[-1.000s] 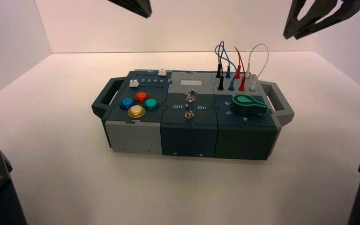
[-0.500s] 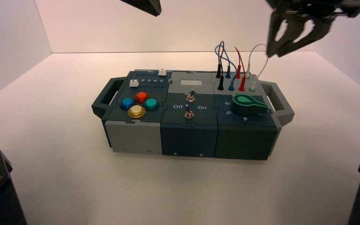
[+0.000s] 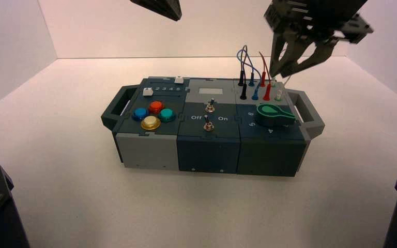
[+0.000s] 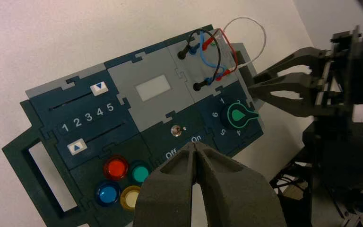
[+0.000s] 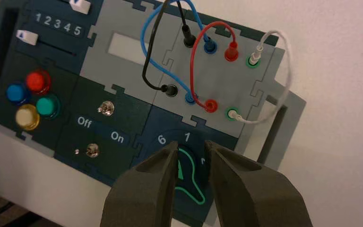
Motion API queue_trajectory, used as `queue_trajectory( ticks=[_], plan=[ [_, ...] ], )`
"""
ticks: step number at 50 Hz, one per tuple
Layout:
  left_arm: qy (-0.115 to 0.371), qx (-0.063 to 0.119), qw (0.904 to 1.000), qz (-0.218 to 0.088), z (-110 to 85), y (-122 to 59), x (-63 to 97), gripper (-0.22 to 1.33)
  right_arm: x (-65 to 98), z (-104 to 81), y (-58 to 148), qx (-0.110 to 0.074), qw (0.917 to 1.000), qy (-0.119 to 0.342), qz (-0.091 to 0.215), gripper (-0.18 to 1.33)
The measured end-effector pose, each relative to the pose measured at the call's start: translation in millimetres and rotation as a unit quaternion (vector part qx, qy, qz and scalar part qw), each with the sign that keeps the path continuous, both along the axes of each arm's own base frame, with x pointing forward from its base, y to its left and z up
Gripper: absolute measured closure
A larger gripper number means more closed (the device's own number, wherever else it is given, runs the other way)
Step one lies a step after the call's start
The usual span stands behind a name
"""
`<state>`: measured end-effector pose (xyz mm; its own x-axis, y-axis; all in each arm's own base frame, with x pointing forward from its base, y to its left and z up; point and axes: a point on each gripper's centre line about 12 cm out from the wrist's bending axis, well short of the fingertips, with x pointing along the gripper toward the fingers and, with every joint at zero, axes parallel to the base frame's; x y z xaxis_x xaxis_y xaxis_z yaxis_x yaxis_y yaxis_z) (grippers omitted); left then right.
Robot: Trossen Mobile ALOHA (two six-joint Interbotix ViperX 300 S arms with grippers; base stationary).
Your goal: Pull the blue wire.
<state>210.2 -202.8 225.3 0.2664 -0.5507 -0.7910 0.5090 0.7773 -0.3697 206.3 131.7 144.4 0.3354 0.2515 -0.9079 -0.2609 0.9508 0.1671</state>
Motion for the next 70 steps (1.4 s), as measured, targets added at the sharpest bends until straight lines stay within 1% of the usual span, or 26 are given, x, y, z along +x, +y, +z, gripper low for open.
queue_trajectory(
  ticks=[7, 14, 19, 24, 30, 42, 50, 54, 55, 59, 61, 64, 65, 66, 67, 68, 70],
  plan=[
    [-0.002, -0.001, 1.0000, 0.001, -0.1, -0.2, 0.8, 1.27, 4.2, -12.4, 2, -0.009, 0.9999, 0.014, -0.001, 0.48],
    [-0.004, -0.001, 1.0000, 0.003, -1.0, -0.7, 2.1, 1.28, 12.2, -19.2, 7, -0.011, 0.9997, 0.020, -0.003, 0.42],
    [-0.003, 0.000, 1.0000, 0.004, -2.6, -1.2, 2.8, 1.28, 17.8, -23.5, 12, -0.007, 0.9997, 0.024, -0.008, 0.42],
    [-0.002, 0.001, 1.0000, 0.004, -3.5, -1.3, 3.3, 1.27, 23.3, -24.4, 16, -0.002, 0.9996, 0.024, -0.013, 0.42],
    [-0.002, 0.002, 1.0000, 0.004, -3.9, -1.4, 3.4, 1.27, 27.0, -24.6, 18, 0.001, 0.9996, 0.023, -0.016, 0.42],
    [-0.002, 0.002, 1.0000, 0.004, -3.9, -1.4, 3.4, 1.28, 34.4, -32.3, 22, -0.003, 0.9995, 0.026, -0.016, 0.42],
    [-0.004, 0.000, 1.0000, 0.004, -2.3, -2.0, 4.1, 1.28, 39.4, -35.5, 24, -0.007, 0.9997, 0.020, -0.010, 0.46],
    [-0.005, -0.001, 1.0000, 0.004, -1.3, -2.4, 4.6, 1.28, 42.0, -37.3, 25, -0.013, 0.9997, 0.019, -0.005, 0.52],
    [-0.004, -0.001, 1.0000, 0.004, -1.2, -2.5, 4.6, 1.28, 43.2, -37.8, 26, -0.015, 0.9997, 0.018, -0.003, 0.57],
    [-0.005, -0.001, 1.0000, 0.004, -1.2, -2.7, 5.0, 1.28, 45.4, -39.2, 26, -0.018, 0.9997, 0.019, -0.001, 0.60],
    [-0.005, -0.002, 1.0000, 0.004, -0.7, -2.6, 4.8, 1.28, 45.7, -40.6, 26, -0.020, 0.9996, 0.020, 0.000, 0.64],
    [-0.005, -0.001, 1.0000, 0.004, -0.8, -2.6, 4.9, 1.28, 45.9, -42.2, 26, -0.025, 0.9994, 0.022, 0.004, 0.77],
    [-0.006, -0.001, 1.0000, 0.003, -0.8, -2.6, 4.9, 1.28, 46.2, -42.6, 26, -0.025, 0.9994, 0.022, 0.004, 0.79],
    [-0.005, -0.002, 1.0000, 0.004, -0.7, -2.6, 4.8, 1.28, 46.9, -43.2, 25, -0.028, 0.9993, 0.021, 0.006, 0.94],
    [-0.005, -0.001, 1.0000, 0.004, -0.8, -2.6, 4.9, 1.28, 47.3, -42.9, 25, -0.030, 0.9993, 0.021, 0.008, 1.04],
    [-0.005, -0.001, 1.0000, 0.004, -0.8, -2.6, 4.9, 1.28, 47.2, -43.4, 25, -0.032, 0.9992, 0.021, 0.010, 1.11],
    [-0.005, -0.002, 1.0000, 0.004, -0.7, -2.6, 4.8, 1.28, 47.8, -43.3, 25, -0.035, 0.9991, 0.020, 0.015, 1.13]
  ],
)
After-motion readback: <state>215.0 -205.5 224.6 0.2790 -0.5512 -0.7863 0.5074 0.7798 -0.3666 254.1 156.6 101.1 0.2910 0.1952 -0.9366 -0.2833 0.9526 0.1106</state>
